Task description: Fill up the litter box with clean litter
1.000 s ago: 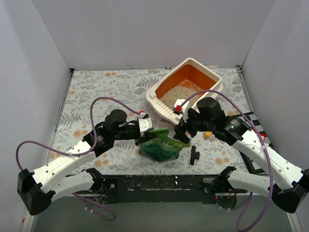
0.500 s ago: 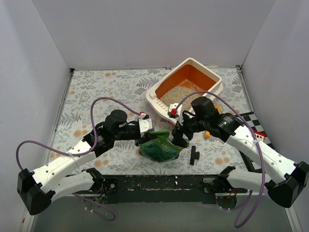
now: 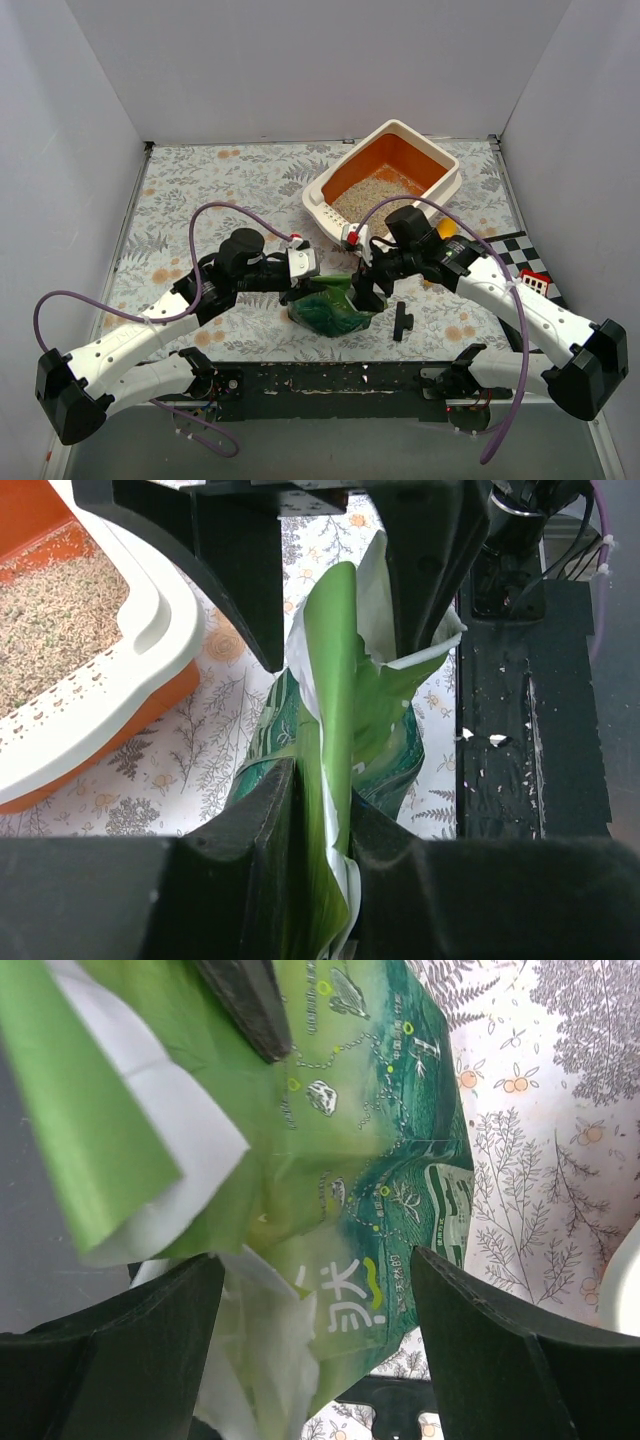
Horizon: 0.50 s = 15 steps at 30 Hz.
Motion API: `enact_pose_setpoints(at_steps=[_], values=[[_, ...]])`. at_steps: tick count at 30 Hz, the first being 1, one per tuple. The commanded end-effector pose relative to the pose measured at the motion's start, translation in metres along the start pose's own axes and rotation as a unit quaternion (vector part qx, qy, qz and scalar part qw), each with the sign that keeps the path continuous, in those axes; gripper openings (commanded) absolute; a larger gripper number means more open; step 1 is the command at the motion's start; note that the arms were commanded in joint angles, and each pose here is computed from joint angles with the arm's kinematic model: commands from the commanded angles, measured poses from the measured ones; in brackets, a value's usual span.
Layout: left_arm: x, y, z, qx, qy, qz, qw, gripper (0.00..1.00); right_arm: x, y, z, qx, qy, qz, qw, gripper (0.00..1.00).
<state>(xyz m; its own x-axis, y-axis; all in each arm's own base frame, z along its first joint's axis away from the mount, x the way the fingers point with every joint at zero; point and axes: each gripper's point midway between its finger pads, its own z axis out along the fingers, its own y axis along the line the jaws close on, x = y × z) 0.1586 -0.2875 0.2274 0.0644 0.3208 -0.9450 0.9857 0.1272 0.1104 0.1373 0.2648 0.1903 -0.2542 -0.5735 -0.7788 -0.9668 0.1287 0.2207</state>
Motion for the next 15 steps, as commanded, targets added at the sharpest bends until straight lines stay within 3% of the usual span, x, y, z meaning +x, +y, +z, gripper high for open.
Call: enact_pose_setpoints(at_steps=[1, 4, 6, 7, 8, 15], values=[[0.013, -0.001, -0.004, -0.006, 0.017, -0.004, 1.000, 0.17, 0.011, -0.011, 0.013, 0.020, 0.003, 0.024, 1.000, 0.81], [0.013, -0.001, -0.004, -0.008, 0.017, -0.004, 1.000, 0.17, 0.015, -0.020, 0.016, 0.044, 0.007, 0.030, 0.999, 0.72], [0.013, 0.000, -0.005, -0.009, 0.017, -0.002, 1.000, 0.17, 0.014, -0.024, 0.014, 0.055, 0.010, 0.030, 0.998, 0.44], [0.014, -0.001, -0.004, -0.008, 0.018, -0.003, 1.000, 0.18, 0.013, -0.031, 0.011, 0.078, 0.012, 0.031, 0.996, 0.20], [0.015, 0.000, -0.004, -0.009, 0.019, -0.004, 1.000, 0.18, 0.011, -0.039, 0.007, 0.106, 0.012, 0.033, 0.994, 0.02], [0.010, -0.002, -0.006, -0.006, 0.015, 0.003, 1.000, 0.17, -0.032, -0.075, -0.052, 0.282, -0.055, 0.040, 0.957, 0.01]])
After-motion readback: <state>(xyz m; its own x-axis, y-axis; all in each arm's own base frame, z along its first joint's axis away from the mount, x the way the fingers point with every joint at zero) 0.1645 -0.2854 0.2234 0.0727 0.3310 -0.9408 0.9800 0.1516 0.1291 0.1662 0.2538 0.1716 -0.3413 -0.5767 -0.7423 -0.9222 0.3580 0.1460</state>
